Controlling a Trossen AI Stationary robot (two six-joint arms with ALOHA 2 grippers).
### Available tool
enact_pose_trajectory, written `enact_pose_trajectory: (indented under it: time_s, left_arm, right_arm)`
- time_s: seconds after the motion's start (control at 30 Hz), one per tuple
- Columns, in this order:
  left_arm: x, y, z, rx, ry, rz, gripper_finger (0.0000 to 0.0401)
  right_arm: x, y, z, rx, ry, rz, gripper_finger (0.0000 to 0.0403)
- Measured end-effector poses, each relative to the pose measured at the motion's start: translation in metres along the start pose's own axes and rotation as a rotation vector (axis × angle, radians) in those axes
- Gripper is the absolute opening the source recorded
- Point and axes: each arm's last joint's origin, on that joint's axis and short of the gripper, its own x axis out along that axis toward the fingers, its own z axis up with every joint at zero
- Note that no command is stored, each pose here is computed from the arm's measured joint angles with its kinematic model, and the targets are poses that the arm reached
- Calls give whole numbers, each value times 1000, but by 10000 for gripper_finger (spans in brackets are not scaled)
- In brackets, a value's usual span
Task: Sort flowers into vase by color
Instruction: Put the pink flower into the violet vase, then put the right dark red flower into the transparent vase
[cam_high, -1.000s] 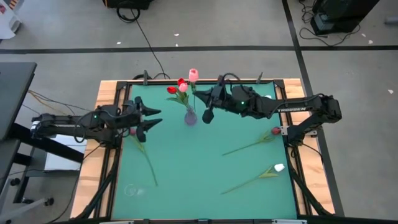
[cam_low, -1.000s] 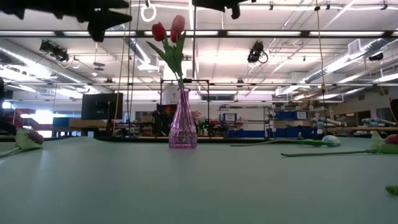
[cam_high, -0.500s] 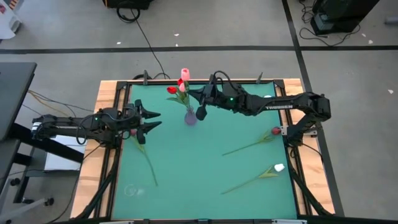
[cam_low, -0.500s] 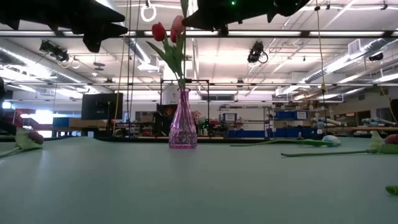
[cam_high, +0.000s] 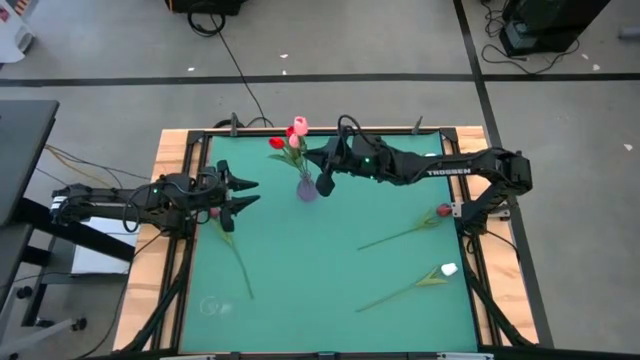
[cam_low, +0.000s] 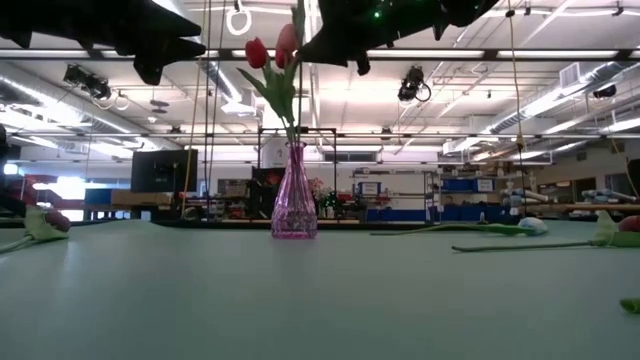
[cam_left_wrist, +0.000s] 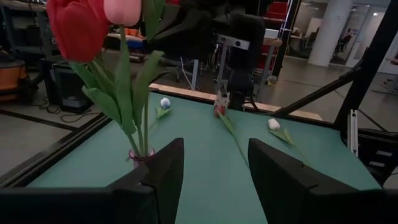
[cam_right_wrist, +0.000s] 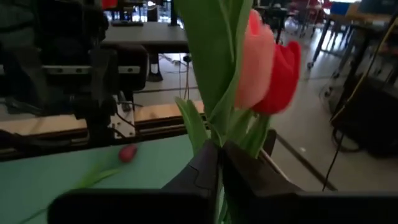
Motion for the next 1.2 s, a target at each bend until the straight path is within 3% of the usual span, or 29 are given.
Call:
enact_pose_trajectory:
  time_s: [0.1,0.27,0.47,0.67,0.8,0.93,1.2]
  left_arm:
    - [0,0,0,-6,-2,10,183]
    - [1,9,2,-295,-101,320,183]
    - [1,9,2,-335,-113,336,183]
    - [1,9,2,-333,-111,340,183]
    - [1,9,1,-265,-91,342,183]
    - [2,6,1,-257,-65,237,183]
    - [3,-1,0,-262,-4,-1,183]
  right_arm:
    - [0,-3,-3,35,30,-8,72]
    - [-1,-6,-10,50,113,1,168]
    - [-2,-7,-9,51,113,2,246]
    - [-4,-6,-9,49,125,27,246]
    - [-15,-8,3,29,100,25,237]
    - [-34,-13,17,25,93,57,238]
    - [-87,-21,50,95,52,251,252]
